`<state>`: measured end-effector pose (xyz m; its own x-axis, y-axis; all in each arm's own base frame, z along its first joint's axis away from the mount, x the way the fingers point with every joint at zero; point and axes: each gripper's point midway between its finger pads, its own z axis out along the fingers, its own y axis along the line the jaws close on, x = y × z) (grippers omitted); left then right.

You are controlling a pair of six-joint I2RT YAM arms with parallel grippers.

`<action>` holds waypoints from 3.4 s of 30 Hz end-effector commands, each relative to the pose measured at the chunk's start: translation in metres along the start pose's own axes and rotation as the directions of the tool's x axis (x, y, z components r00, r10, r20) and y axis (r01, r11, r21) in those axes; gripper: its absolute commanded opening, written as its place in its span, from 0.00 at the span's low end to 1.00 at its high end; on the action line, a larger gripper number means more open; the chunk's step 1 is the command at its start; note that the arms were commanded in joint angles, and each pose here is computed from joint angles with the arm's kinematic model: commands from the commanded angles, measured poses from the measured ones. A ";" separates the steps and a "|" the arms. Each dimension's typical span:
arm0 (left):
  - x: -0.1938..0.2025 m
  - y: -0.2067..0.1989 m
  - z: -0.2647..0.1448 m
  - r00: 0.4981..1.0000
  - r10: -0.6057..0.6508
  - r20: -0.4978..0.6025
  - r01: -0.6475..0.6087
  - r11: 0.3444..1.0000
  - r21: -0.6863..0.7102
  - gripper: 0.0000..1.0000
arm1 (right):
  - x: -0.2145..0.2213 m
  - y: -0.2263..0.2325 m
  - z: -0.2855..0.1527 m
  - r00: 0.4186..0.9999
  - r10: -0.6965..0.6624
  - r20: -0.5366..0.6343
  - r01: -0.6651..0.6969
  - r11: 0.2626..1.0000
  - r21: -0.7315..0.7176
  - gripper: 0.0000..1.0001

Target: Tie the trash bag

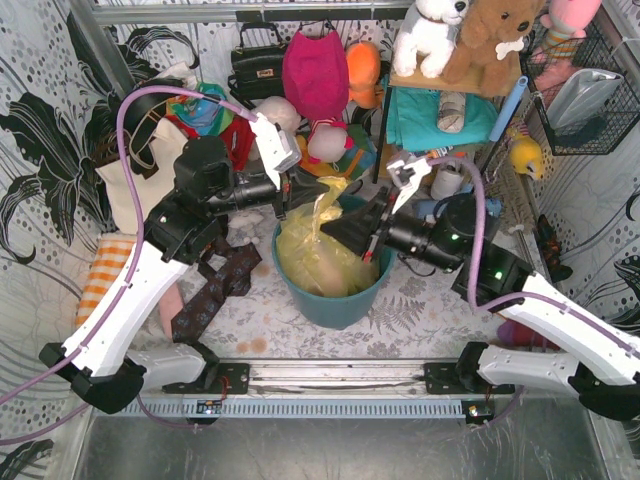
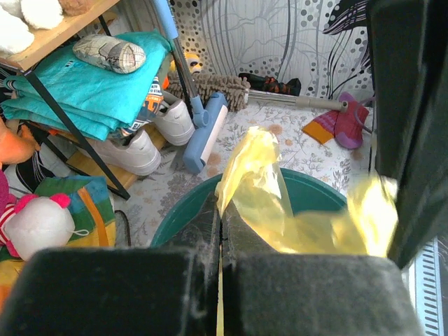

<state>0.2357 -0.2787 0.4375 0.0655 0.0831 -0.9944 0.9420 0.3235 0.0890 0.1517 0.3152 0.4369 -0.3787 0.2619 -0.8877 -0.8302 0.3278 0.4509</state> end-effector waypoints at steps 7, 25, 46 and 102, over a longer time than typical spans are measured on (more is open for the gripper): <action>-0.011 0.003 -0.002 0.999 -0.002 0.037 0.002 1.000 -0.023 0.00 | 0.036 -0.010 0.035 0.983 -0.160 -0.093 0.171 0.976 0.135 0.00; -0.016 -0.008 -0.010 0.998 -0.019 0.061 0.019 1.000 -0.002 0.00 | 0.071 -0.086 0.020 0.871 -0.327 -0.366 0.479 0.731 0.486 0.00; 0.007 -0.018 -0.014 0.988 -0.123 0.096 0.124 0.992 -0.002 0.01 | 0.049 -0.132 0.022 0.857 -0.510 -0.072 0.389 0.549 0.740 0.00; 0.074 0.019 -0.057 0.991 -0.103 -0.085 0.067 0.933 -0.353 0.90 | 0.048 -0.134 0.054 0.831 -0.454 0.322 0.065 0.654 0.753 0.00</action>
<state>0.2326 -0.2052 0.3971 -0.0659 -0.0293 -0.9974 0.7246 0.6858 -0.0680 0.2726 0.3335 0.3284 0.2064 0.3202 -0.9246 -0.2108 0.9373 0.2776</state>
